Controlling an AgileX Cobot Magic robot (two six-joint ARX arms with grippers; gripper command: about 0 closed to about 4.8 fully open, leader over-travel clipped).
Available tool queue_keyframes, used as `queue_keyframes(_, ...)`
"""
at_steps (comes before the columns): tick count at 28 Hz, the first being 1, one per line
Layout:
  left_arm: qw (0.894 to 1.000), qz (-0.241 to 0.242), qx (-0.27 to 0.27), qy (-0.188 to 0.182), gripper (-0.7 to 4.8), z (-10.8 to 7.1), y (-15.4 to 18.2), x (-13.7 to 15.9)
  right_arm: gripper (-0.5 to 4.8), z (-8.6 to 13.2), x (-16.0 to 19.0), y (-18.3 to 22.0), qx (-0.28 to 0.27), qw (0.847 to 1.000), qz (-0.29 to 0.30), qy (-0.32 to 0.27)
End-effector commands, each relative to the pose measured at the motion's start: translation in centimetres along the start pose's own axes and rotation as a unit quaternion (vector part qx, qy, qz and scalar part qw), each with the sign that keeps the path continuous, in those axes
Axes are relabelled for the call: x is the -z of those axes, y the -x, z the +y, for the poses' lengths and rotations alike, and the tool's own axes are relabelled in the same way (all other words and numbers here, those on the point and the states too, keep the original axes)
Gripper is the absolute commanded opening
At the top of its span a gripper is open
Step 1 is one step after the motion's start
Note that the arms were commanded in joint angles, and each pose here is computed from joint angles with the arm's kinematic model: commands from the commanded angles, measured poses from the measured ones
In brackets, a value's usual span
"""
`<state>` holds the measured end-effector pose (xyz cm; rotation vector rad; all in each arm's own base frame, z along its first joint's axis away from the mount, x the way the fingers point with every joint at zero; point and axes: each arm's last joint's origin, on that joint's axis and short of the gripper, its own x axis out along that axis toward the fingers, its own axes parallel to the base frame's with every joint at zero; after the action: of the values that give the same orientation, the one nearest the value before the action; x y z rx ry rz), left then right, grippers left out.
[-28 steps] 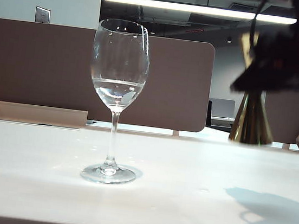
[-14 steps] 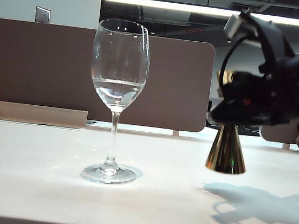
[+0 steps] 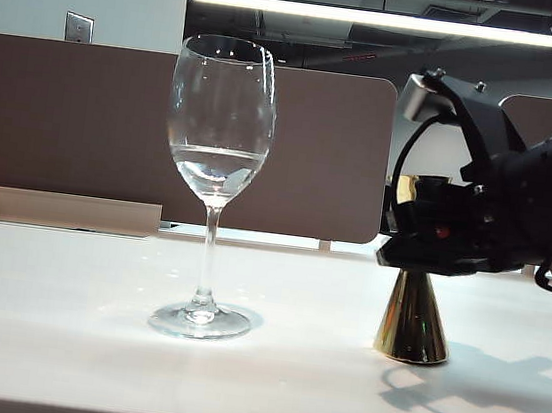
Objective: Pick up the jigger and pour the water inside into the glass.
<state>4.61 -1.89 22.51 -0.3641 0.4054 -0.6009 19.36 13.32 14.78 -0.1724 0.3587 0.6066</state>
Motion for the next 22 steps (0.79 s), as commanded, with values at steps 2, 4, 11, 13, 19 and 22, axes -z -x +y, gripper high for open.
queue_keyframes(2,1.0,-0.006,0.003,-0.005,-0.03,-0.1,0.1,-0.2,0.0,0.0,-0.3,0.0,-0.001,1.0,-0.012,-0.003)
queue_keyframes(4,1.0,-0.006,0.003,-0.005,-0.02,-0.1,0.1,-0.2,0.24,0.0,-0.3,0.0,-0.001,1.0,-0.012,-0.003)
queue_keyframes(11,1.0,-0.006,0.003,-0.005,-0.02,-0.1,0.1,-0.2,1.87,0.0,-0.3,0.0,-0.001,1.0,-0.012,-0.004)
queue_keyframes(13,1.0,-0.006,0.003,-0.005,-0.02,-0.1,0.1,-0.2,2.86,0.0,-0.3,0.0,-0.001,1.0,-0.012,-0.011)
queue_keyframes(19,1.0,-0.006,0.003,-0.005,-0.02,-0.1,0.1,-0.2,4.01,0.0,-0.8,0.3,0.001,0.999,-0.028,-0.03)
queue_keyframes(22,1.0,-0.006,0.003,-0.005,-0.02,-0.1,0.1,-0.2,4.01,0.0,-1.6,1.2,0.004,0.999,-0.043,-0.03)
